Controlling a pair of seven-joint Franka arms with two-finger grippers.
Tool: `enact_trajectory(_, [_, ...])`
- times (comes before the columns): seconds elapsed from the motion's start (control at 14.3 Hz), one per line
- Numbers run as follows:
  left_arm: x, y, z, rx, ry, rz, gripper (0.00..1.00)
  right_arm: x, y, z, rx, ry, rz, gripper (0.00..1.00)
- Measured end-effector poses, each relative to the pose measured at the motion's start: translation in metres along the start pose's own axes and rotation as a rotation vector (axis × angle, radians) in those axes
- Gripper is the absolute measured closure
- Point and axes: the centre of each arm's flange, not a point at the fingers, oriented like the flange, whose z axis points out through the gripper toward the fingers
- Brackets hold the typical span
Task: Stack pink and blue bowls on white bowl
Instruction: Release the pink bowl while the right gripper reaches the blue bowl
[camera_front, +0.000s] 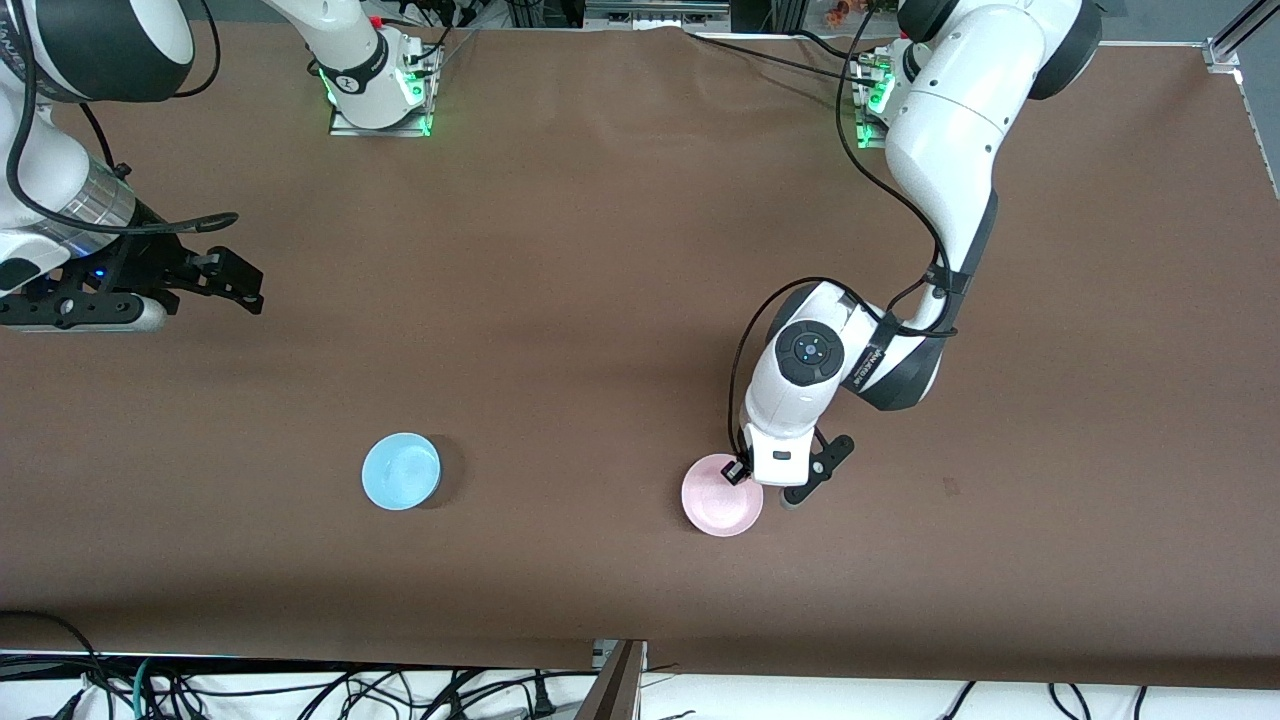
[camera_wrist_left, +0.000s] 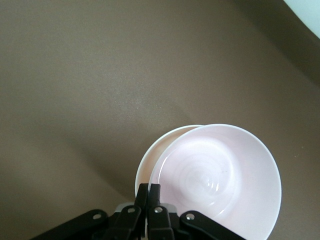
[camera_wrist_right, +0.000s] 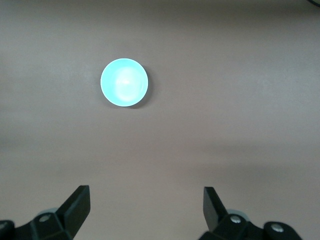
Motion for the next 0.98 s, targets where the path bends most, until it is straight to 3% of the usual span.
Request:
enact_trajectory(0.21, [0.0, -0.002, 0.007, 0.009, -0.003, -0.001, 0.97, 0.0, 0.0, 0.0, 0.0, 0.001, 0.0, 0.0])
enact_trajectory(0.42, [0.005, -0.001, 0.004, 0.003, 0.004, -0.006, 0.89, 0.0, 0.0, 0.0, 0.0, 0.002, 0.0, 0.0])
enact_trajectory(0.77, [0.025, 0.001, -0.01, -0.017, 0.022, -0.03, 0.48, 0.001, 0.001, -0.001, 0.001, 0.007, 0.001, 0.0])
enact_trajectory(0.91, [0.034, 0.001, -0.017, -0.014, 0.025, -0.04, 0.52, 0.001, 0.001, 0.0, 0.0, 0.007, 0.001, 0.0])
enact_trajectory(0.98, [0.034, 0.002, -0.018, -0.012, 0.025, -0.041, 0.65, 0.001, 0.001, 0.001, 0.0, 0.005, 0.001, 0.0])
